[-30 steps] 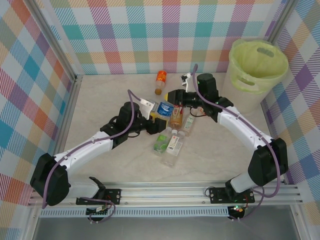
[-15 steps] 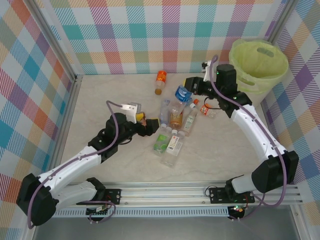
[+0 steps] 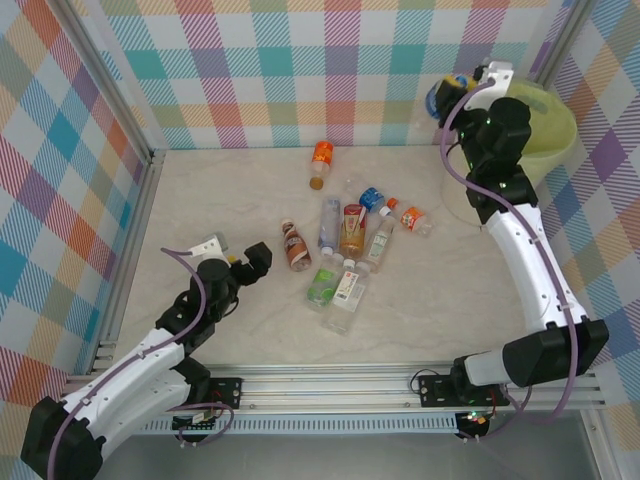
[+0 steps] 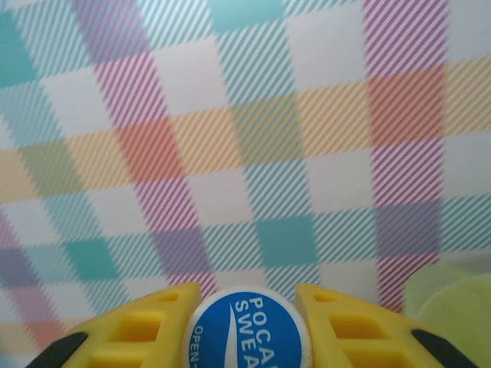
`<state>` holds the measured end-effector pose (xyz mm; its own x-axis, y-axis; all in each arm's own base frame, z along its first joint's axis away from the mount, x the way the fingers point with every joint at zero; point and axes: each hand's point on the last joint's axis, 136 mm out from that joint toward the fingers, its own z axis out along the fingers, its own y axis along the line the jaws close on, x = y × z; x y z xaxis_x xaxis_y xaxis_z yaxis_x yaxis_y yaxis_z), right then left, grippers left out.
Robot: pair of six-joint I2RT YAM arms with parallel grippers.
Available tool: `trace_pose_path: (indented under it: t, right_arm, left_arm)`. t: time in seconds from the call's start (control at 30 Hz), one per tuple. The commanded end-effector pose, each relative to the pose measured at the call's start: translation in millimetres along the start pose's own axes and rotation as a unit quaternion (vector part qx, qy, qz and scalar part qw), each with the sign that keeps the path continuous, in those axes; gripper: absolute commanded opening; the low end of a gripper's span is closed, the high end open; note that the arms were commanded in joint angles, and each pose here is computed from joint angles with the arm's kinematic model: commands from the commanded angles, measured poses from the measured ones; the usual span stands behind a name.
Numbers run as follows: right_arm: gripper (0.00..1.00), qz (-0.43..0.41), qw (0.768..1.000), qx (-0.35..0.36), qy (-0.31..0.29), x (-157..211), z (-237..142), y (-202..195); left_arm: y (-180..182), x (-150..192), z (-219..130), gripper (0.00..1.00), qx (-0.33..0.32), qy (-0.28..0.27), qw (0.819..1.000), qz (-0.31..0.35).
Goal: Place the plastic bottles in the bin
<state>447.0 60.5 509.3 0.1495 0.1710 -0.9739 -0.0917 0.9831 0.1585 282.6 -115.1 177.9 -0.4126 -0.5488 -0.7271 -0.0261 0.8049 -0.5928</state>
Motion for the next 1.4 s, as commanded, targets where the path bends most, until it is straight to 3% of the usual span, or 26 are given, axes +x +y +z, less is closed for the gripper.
trace_pose_path:
  t: [0.0, 0.13, 0.33, 0.57, 0.67, 0.77, 0.9, 1.0, 1.3, 1.37]
  right_arm:
    - [0.00, -0.037, 0.982, 0.142, -0.116, -52, 8, -62]
    - [0.00, -0.043, 0.968, 0.211, -0.132, -47, 19, -102]
    - [0.00, -0.072, 0.950, 0.289, -0.097, -2, 30, -150]
    - [0.00, -0.106, 0.933, 0.343, 0.021, 64, 44, -206]
    - [0.05, -0.123, 0.928, 0.345, 0.064, 84, 47, -217]
    - [0.18, -0.137, 0.923, 0.347, 0.094, 99, 45, -222]
    - [0.50, -0.133, 0.920, 0.350, 0.115, 107, 37, -223]
    - [0.66, -0.117, 0.919, 0.354, 0.124, 108, 28, -223]
    - [0.99, -0.062, 0.933, 0.315, 0.162, 105, -9, -199]
    - [1.00, -0.039, 0.941, 0.288, 0.172, 106, -20, -187]
  left_arm:
    - [3, 8, 4, 1.00, 0.000, 0.021, 1.000, -0.023]
    - [-1, 19, 14, 1.00, 0.002, 0.050, 0.999, -0.019]
    - [-6, 30, 30, 1.00, -0.001, 0.082, 0.996, -0.021]
    - [-12, 41, 39, 1.00, -0.012, 0.130, 0.991, -0.014]
    - [-11, 44, 41, 1.00, -0.017, 0.140, 0.990, -0.015]
    - [-13, 48, 44, 1.00, -0.016, 0.153, 0.988, -0.017]
    - [-17, 51, 51, 1.00, -0.023, 0.174, 0.984, -0.017]
    - [-19, 54, 56, 1.00, -0.030, 0.186, 0.982, -0.021]
    - [-26, 71, 75, 1.00, -0.046, 0.244, 0.968, -0.025]
    - [-23, 73, 78, 1.00, -0.061, 0.249, 0.966, -0.026]
